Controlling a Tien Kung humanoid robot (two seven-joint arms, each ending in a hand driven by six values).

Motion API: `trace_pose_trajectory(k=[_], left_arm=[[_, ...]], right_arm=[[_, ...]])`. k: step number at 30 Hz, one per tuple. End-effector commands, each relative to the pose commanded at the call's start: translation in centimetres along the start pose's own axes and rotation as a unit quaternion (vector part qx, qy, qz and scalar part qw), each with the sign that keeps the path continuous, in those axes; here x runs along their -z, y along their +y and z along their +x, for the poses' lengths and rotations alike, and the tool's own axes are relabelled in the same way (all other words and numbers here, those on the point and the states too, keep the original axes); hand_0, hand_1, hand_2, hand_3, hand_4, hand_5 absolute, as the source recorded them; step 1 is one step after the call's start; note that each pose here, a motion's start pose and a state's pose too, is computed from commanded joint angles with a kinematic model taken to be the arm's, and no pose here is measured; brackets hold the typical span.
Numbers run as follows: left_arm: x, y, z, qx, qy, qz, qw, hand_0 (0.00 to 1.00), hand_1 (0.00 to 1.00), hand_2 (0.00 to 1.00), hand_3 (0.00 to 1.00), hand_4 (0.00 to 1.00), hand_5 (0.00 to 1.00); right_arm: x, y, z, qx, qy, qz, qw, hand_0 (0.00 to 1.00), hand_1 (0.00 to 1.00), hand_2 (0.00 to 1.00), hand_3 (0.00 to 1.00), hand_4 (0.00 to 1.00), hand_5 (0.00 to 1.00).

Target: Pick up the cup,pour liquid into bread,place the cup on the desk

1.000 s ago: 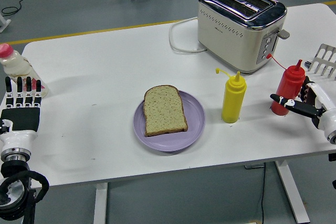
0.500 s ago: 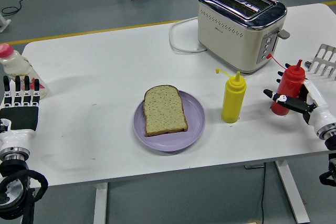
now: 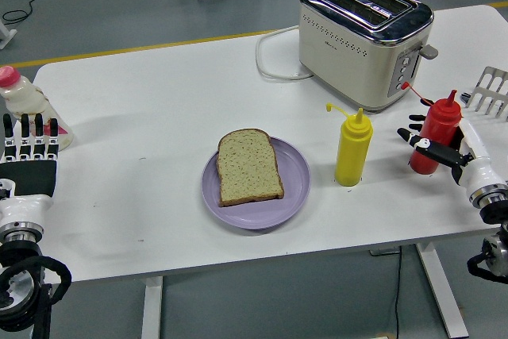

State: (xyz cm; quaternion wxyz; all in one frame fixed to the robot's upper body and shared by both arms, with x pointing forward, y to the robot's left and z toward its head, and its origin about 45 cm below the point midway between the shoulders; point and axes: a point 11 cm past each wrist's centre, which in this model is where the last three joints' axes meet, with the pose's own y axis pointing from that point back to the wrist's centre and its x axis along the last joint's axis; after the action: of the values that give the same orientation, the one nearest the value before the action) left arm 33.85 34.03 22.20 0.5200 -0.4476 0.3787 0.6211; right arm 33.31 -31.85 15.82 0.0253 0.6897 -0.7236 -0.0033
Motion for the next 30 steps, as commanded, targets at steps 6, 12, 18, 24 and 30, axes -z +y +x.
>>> trace_pose_trajectory(k=[6,12,18,24,30], left_arm=[[-0.1,0.0,0.0,0.0,0.0,-0.001,1.0,0.856,0.864,0.929,0.84,0.669,0.998],[-0.1,0.0,0.0,0.0,0.0,-0.002,1.0,0.856,0.864,0.929,0.839,0.67,0.998],[-0.1,0.0,0.0,-0.001,0.0,-0.001,1.0,0.856,0.864,0.929,0.839,0.671,0.998],[0.0,0.0,0.1,-0.001,0.0,-0.001,1.0,0.856,0.865,0.929,0.838,0.671,0.998],[0.0,0.0,0.1,-0.001,0.0,0.0,1.0,0.856,0.865,0.929,0.837,0.671,0.998]], right_arm=[[-0.2,-0.4,-0.2,-0.01,-0.008,0.004,1.0,0.627,0.488,0.471,0.541,0.874,0.125],[-0.5,-0.7,-0.3,-0.025,-0.019,0.008,0.999,0.516,0.372,0.398,0.449,0.856,0.117],[-0.6,-0.9,-0.1,-0.039,-0.03,0.013,0.999,0.432,0.31,0.357,0.394,0.846,0.107],[-0.6,-1.0,0.3,-0.061,-0.033,0.025,0.997,0.333,0.229,0.327,0.359,0.837,0.096],[-0.6,-1.1,0.8,-0.084,-0.036,0.034,0.995,0.215,0.153,0.288,0.339,0.83,0.091]])
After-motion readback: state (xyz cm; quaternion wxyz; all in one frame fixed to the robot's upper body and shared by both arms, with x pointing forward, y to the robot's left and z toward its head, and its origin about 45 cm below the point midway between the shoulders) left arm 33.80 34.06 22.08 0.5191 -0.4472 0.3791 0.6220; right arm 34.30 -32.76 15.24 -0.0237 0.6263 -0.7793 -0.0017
